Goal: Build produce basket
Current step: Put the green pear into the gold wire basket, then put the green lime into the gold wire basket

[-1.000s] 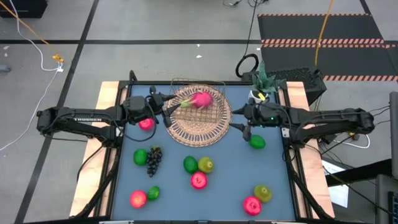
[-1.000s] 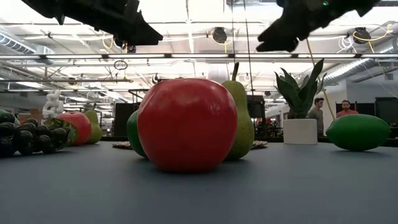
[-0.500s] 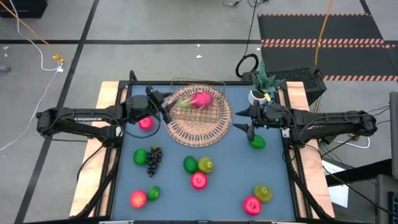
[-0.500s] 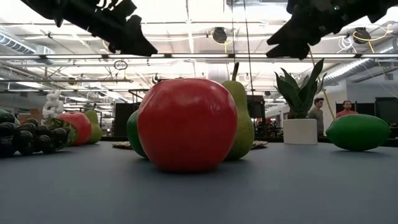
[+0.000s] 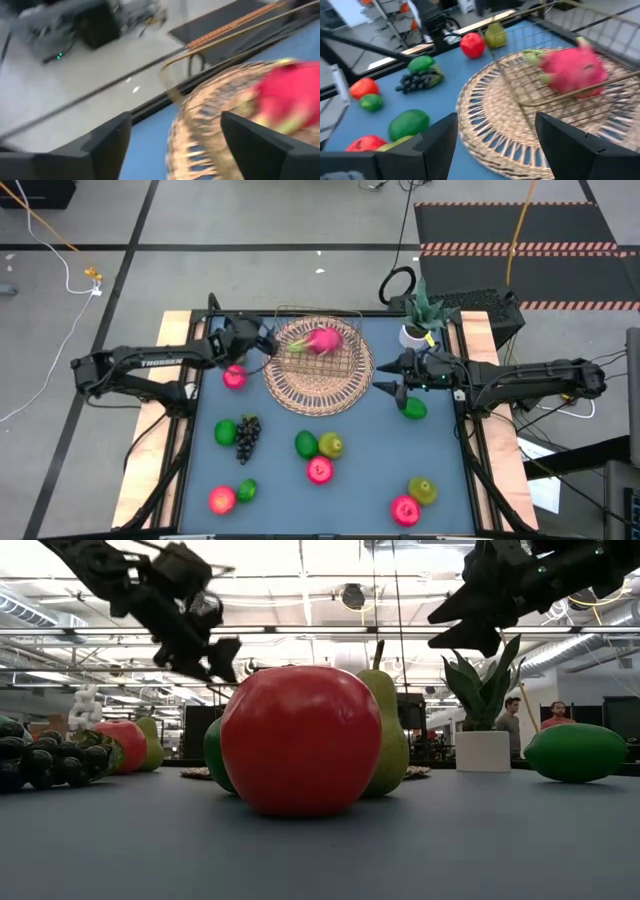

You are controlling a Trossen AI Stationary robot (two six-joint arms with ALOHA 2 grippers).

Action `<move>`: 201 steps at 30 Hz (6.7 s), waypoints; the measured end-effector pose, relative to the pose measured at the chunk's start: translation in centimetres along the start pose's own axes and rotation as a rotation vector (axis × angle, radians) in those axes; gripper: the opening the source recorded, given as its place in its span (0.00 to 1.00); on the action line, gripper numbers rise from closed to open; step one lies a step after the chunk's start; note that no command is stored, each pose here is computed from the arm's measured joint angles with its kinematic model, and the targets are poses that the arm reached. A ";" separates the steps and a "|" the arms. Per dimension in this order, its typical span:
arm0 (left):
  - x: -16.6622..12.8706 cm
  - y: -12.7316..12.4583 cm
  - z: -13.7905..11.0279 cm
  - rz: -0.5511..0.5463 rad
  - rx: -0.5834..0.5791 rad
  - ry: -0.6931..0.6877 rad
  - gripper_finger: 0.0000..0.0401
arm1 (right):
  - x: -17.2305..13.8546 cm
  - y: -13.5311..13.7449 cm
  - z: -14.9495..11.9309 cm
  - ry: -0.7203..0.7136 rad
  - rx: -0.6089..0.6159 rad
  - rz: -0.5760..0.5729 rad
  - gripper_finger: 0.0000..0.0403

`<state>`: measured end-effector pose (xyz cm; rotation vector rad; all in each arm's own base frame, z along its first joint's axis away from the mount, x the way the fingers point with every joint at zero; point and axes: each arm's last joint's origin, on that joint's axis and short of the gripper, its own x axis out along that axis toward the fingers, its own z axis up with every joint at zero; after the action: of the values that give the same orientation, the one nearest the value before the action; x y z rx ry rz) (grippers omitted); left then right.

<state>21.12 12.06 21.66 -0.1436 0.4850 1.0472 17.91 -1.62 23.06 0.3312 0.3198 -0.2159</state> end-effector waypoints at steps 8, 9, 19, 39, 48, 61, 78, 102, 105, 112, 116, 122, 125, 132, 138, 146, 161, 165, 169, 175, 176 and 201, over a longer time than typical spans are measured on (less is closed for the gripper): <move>-0.1 3.2 -1.0 0.099 -0.109 0.166 0.94 | 0.0 0.2 -0.2 0.040 -0.013 0.077 0.64; -0.4 3.5 -1.0 0.107 -0.123 0.174 0.93 | 0.0 0.2 -0.2 0.040 -0.014 0.077 0.64; -2.3 4.2 -2.4 0.153 -0.174 0.321 0.55 | 0.0 0.2 -0.1 0.034 -0.016 0.079 0.64; -2.7 4.4 -3.6 0.155 -0.178 0.461 0.34 | 0.0 0.2 -0.1 0.031 -0.016 0.080 0.64; -2.7 4.3 -3.6 0.117 -0.127 0.469 0.04 | 0.0 0.2 -0.1 0.031 -0.016 0.080 0.64; -6.1 2.6 3.0 0.005 -0.030 0.095 0.03 | 0.2 -0.5 -0.9 0.002 -0.048 -0.079 0.64; -3.2 -6.4 5.3 -0.284 0.131 -0.315 0.05 | 0.4 -0.7 -1.6 -0.081 -0.016 -0.028 0.64; 0.5 -5.6 5.2 -0.535 -0.022 -0.242 0.53 | 0.2 1.0 -1.0 -0.084 -0.195 0.470 0.64; -0.8 -6.6 5.7 -0.721 0.034 -0.324 0.56 | 0.3 1.0 -1.0 -0.062 -0.111 0.468 0.64; -2.7 -8.4 5.7 -0.835 0.191 -0.445 0.56 | -0.6 1.5 -1.4 0.211 -0.057 0.413 0.64; -3.0 -8.7 5.6 -0.849 0.205 -0.449 0.56 | -2.2 1.9 -0.4 0.385 -0.127 0.115 0.64; -3.3 -8.8 6.1 -0.855 0.179 -0.517 0.60 | -3.9 1.6 0.6 0.521 -0.112 -0.182 0.64; -3.2 -9.1 6.2 -0.860 0.168 -0.547 0.61 | -4.0 1.3 -0.7 0.635 -0.034 -0.134 0.64; -2.8 -9.9 5.6 -0.875 0.164 -0.531 0.61 | -4.6 0.2 -2.8 0.762 -0.042 -0.279 0.67; -2.5 -9.9 5.6 -0.823 0.164 -0.540 0.61 | -3.9 -0.1 -4.0 0.767 -0.022 -0.288 0.80; -2.5 -9.9 5.6 -0.806 0.156 -0.541 0.61 | -2.4 -0.5 -6.0 0.852 0.038 -0.303 0.97; -2.5 -9.9 5.6 -0.810 0.137 -0.527 0.61 | -0.3 -0.9 -7.5 0.954 0.003 -0.446 0.84; -2.4 -9.8 5.6 -0.806 0.139 -0.523 0.61 | -0.1 -0.7 -7.5 0.936 0.031 -0.432 0.75; -2.2 -9.6 5.6 -0.794 0.133 -0.517 0.61 | 0.2 -0.1 -6.4 0.891 0.045 -0.402 0.73; -1.9 -9.4 5.6 -0.722 0.105 -0.503 0.61 | 0.2 1.2 -3.9 0.774 -0.004 -0.397 0.74; -1.9 -9.4 5.6 -0.703 0.101 -0.502 0.61 | 0.1 1.3 -3.8 0.753 -0.001 -0.411 0.74; -1.8 -9.4 5.4 -0.661 0.130 -0.482 0.61 | 1.3 4.6 2.1 0.150 -0.372 -0.515 0.74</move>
<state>30.14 7.79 26.16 0.0658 0.0471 0.3736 20.87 1.72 25.79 -0.1112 0.5820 -0.6293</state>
